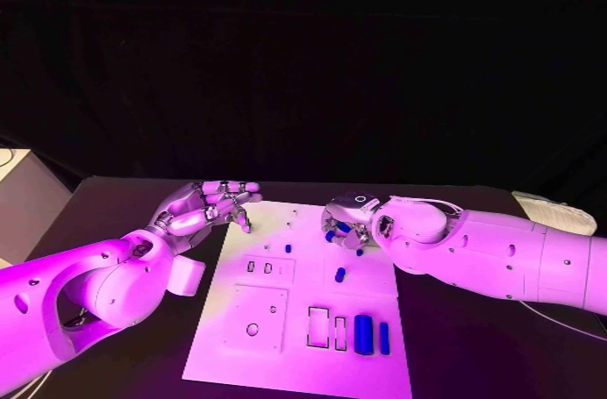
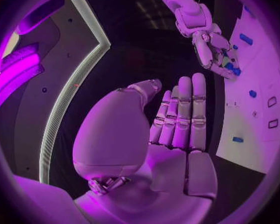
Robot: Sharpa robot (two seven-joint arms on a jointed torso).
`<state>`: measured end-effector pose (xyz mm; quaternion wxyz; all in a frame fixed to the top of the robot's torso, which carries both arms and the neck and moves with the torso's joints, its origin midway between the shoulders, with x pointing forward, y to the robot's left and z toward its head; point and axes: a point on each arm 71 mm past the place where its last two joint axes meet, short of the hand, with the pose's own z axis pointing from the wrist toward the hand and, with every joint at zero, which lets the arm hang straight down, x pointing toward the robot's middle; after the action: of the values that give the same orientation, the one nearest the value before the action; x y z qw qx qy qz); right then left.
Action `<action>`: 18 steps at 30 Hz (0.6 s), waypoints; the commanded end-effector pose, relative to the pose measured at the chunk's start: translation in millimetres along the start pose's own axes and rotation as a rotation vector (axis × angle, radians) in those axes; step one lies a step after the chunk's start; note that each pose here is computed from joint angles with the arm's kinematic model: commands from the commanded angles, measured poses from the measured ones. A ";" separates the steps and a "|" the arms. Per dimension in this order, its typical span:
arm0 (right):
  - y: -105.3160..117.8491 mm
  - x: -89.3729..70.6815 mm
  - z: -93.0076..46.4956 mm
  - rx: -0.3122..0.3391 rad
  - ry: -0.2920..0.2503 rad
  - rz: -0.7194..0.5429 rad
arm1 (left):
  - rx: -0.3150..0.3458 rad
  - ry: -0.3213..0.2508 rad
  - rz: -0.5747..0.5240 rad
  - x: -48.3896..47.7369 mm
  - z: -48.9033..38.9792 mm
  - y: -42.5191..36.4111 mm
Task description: Assemble the parts on the task board
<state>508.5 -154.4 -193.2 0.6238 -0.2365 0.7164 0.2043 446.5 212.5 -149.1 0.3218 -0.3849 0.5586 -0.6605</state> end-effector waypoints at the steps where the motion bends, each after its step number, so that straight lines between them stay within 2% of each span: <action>1: 2.9 2.0 -0.1 -0.006 0.005 -0.001 | -0.001 0.018 -0.012 1.6 0.5 -0.8; 10: 0.6 -1.2 -0.8 0.016 -0.045 0.002 | -0.008 0.019 -0.013 0.7 0.7 -0.3; 18: -0.1 -7.7 -2.5 0.045 -0.145 0.012 | -0.014 0.021 -0.013 -0.1 1.4 0.4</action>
<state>507.5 -154.5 -188.6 0.6534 -0.2165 0.6941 0.2107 448.2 214.2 -150.4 0.3197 -0.3874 0.5631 -0.6562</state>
